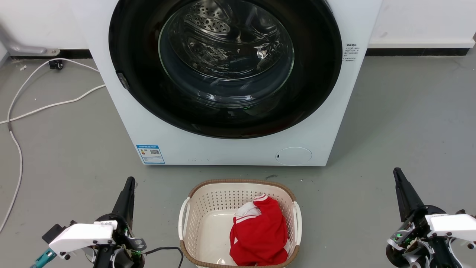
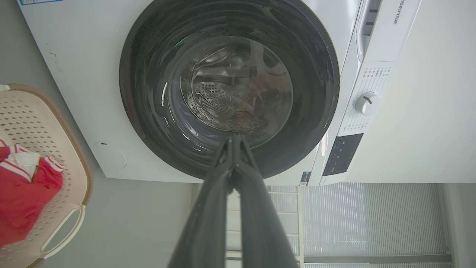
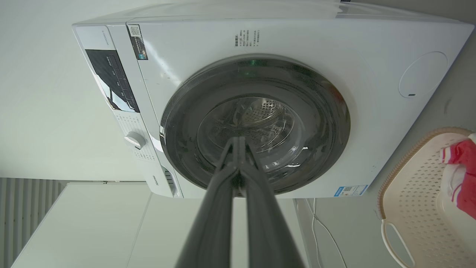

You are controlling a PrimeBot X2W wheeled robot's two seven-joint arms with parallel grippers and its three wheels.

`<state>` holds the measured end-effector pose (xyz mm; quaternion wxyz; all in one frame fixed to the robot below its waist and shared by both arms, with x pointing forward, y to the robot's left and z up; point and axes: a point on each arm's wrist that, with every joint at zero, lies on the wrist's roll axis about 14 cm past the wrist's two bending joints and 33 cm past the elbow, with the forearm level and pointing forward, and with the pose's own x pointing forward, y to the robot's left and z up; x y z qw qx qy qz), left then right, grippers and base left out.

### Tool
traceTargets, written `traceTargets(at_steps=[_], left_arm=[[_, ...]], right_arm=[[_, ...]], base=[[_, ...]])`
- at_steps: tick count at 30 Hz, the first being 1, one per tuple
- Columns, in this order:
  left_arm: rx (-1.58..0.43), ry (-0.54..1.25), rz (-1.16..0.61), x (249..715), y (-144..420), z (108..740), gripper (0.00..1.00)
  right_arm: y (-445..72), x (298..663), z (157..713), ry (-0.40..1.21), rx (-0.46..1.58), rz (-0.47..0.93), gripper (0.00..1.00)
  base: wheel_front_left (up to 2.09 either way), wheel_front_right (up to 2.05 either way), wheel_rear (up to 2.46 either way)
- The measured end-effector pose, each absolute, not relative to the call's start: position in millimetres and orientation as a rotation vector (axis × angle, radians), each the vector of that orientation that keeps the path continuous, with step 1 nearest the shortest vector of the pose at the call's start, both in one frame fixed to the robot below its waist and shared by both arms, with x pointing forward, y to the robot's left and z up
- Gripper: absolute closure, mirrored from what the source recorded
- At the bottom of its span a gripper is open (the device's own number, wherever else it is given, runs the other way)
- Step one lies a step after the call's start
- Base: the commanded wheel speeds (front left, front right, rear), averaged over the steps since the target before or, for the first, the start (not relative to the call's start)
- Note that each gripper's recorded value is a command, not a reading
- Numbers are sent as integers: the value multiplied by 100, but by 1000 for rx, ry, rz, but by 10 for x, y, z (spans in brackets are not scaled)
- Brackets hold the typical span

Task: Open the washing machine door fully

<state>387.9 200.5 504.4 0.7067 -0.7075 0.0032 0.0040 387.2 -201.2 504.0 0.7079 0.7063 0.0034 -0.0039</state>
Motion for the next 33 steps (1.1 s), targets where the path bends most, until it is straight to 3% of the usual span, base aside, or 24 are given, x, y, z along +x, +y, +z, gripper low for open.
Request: traceTargets(at_steps=[7, 8, 19, 33], left_arm=[[-1572, 8, 8, 3879, 2004, 5044, 100], [-1573, 11, 11, 3875, 2003, 5031, 0], [-1557, 16, 48, 3811, 1990, 4939, 0], [-1303, -95, -27, 3883, 1966, 5356, 0]], right_arm=[[-2012, 3872, 5040, 8, 1569, -9, 100], [-2013, 3867, 5028, 10, 1569, -12, 0], [-2028, 3774, 4890, 18, 1563, -66, 0], [-2074, 3808, 5211, -78, 1301, -24, 0]], base=[[0, 0, 0], [0, 0, 0], [0, 0, 0], [0, 0, 0]])
